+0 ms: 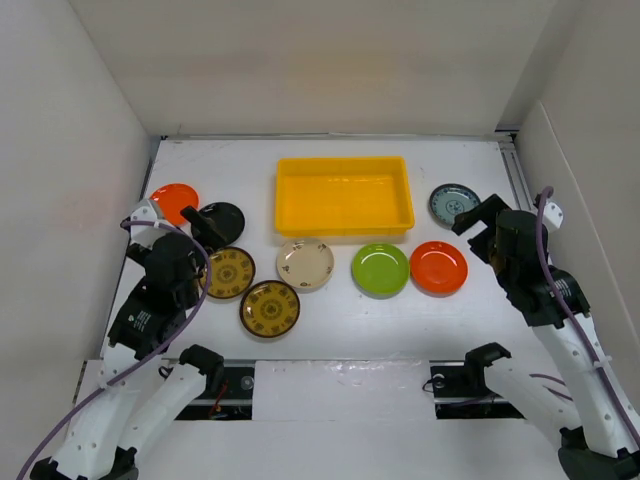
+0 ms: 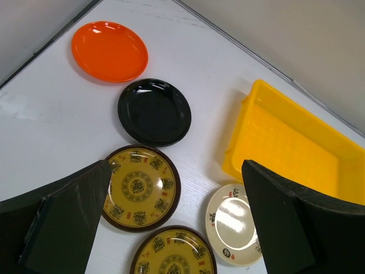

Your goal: Place the plates into the plastic bin on the countertop

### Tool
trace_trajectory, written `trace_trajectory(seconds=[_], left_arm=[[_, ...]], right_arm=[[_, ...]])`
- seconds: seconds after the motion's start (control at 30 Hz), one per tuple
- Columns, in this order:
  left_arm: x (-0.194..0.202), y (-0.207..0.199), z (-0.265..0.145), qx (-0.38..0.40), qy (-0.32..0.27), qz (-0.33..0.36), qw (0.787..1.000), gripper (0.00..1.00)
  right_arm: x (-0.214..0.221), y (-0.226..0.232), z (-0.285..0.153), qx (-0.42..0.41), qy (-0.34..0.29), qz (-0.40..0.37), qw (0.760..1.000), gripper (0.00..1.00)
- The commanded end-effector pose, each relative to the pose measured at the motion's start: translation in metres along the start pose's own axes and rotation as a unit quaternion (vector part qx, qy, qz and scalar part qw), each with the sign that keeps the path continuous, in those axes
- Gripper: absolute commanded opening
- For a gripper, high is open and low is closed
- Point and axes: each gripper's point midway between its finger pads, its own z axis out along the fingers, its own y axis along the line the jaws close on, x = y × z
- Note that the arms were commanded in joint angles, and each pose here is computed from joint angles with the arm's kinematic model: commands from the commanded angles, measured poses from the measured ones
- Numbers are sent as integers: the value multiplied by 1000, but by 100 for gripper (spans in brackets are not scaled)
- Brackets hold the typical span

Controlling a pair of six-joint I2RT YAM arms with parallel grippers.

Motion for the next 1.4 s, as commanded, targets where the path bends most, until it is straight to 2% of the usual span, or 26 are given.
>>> trace_trajectory(seconds=[0.0,0.07,0.17,0.2,0.23,0.3,0.33,0.47,0.6,0.7,0.87,0.9,1.07,1.1,1.13,1.37], left_arm=[[-10,-12,1,19,-11,-7,1000,99],[-5,-16,2,30,1,3,1000,99],[3,-27,7,49,20,13,999,99],[6,-29,8,52,27,22,998,99],[12,-31,11,53,38,34,997,99],[18,-36,12,64,50,37,996,99],[22,-40,14,72,58,44,995,99],[26,-44,16,78,67,52,993,99],[32,-49,19,86,78,59,991,99],[36,-52,19,94,87,66,990,99],[39,-53,20,96,93,68,989,99],[39,-53,20,96,93,68,989,99],[38,-52,21,92,90,68,989,99],[37,-51,21,88,88,68,990,99],[39,-49,21,86,91,71,990,99],[38,-45,22,75,89,69,991,99]], right_arm=[[-17,14,-6,-24,-18,19,999,100],[-22,34,-4,-70,-20,40,997,100],[-10,36,37,-56,5,55,997,100],[-19,37,54,-63,9,72,995,100],[-8,28,85,-36,37,74,996,100],[-11,15,116,-17,46,96,994,100],[-18,-8,138,18,38,114,993,100],[-38,-47,171,54,5,143,988,100],[-26,-82,210,96,38,160,982,98],[-17,-90,229,96,62,169,979,96],[39,-119,273,126,153,184,963,88],[44,-123,277,124,165,186,961,83],[44,-122,289,126,181,181,958,69],[43,-122,291,130,185,182,957,65],[42,-119,291,131,194,183,955,56],[48,-126,295,162,221,181,945,48]])
